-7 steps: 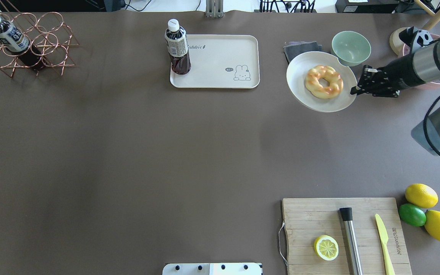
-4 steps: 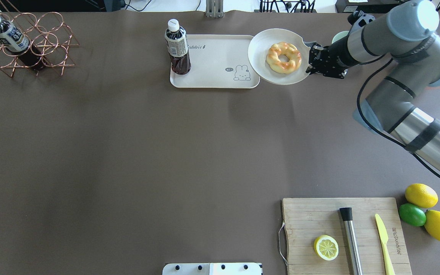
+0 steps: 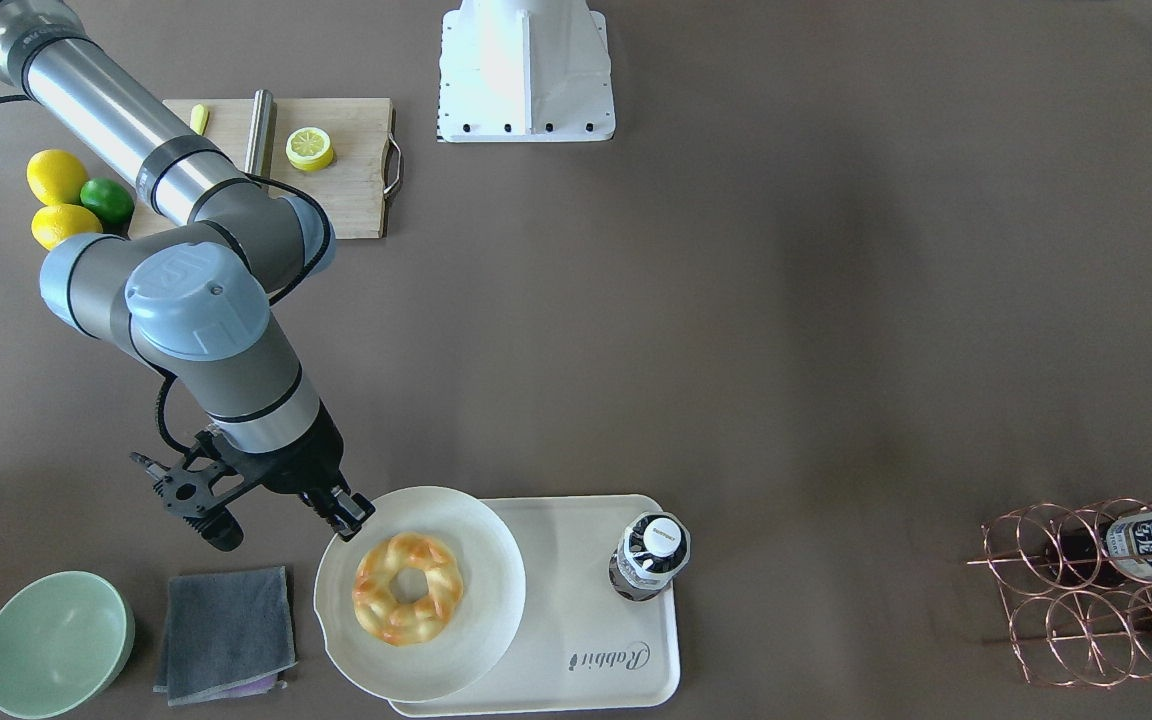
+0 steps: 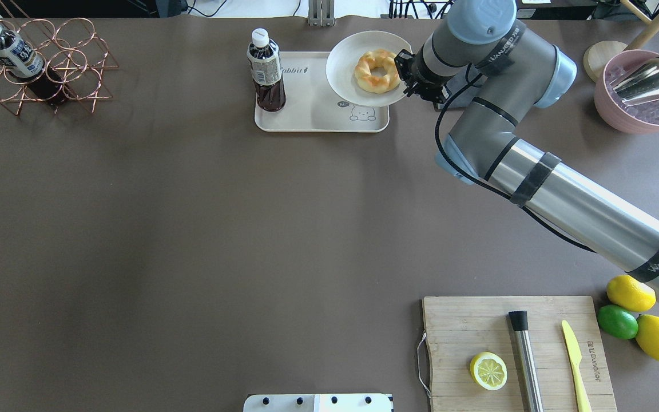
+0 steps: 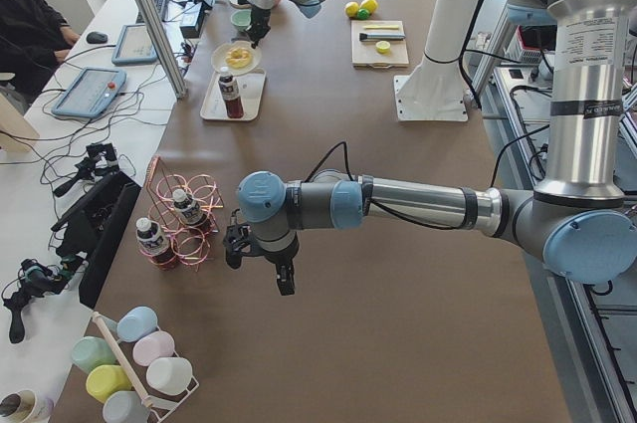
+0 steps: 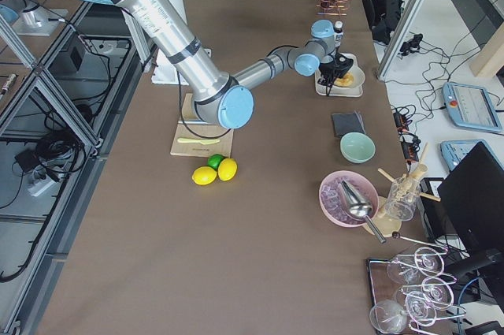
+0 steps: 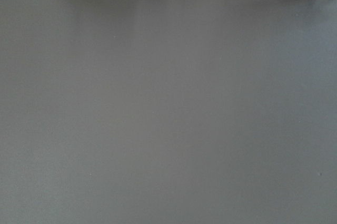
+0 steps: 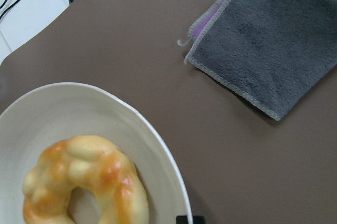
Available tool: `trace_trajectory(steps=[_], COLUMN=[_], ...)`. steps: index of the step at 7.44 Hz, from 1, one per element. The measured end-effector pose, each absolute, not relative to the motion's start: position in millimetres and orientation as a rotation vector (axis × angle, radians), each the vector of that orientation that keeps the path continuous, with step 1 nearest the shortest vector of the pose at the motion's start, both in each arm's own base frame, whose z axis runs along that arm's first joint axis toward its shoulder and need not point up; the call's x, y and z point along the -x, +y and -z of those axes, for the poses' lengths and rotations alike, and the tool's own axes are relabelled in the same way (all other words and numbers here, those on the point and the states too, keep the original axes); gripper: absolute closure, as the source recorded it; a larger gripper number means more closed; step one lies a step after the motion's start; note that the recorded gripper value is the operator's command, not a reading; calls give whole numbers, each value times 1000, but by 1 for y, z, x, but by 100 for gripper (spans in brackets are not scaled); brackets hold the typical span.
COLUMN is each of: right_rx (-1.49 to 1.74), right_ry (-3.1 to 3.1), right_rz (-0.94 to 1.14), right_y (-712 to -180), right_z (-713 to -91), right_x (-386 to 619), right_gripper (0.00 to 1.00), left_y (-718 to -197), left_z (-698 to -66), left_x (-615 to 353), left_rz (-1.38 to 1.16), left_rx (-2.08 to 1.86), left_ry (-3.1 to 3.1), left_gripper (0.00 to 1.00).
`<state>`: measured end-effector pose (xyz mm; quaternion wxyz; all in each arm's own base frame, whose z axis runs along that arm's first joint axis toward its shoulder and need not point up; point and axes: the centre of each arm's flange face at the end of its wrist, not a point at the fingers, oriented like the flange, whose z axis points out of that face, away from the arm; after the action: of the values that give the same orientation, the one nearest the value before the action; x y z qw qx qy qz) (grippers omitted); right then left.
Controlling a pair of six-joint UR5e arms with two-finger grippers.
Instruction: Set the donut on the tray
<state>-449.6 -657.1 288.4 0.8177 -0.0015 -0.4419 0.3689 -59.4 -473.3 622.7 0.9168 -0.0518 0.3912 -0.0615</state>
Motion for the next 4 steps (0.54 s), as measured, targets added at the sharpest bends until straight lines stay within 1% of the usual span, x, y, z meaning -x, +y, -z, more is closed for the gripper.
trace_trajectory(steps=[2,4], right_rx=[-2,4], right_ry=[-903,-900], right_rz=[-810,-830], right_y=[-661,-652], right_z=[-281,-273], right_x=[488,511], right_gripper=[100,100], left_y=[-473,-473], left_z=[-623,-624], left_x=[59,59], left_rz=[127,127], left_rx=[108,109], left_ry=[805,805], left_gripper=[2,2])
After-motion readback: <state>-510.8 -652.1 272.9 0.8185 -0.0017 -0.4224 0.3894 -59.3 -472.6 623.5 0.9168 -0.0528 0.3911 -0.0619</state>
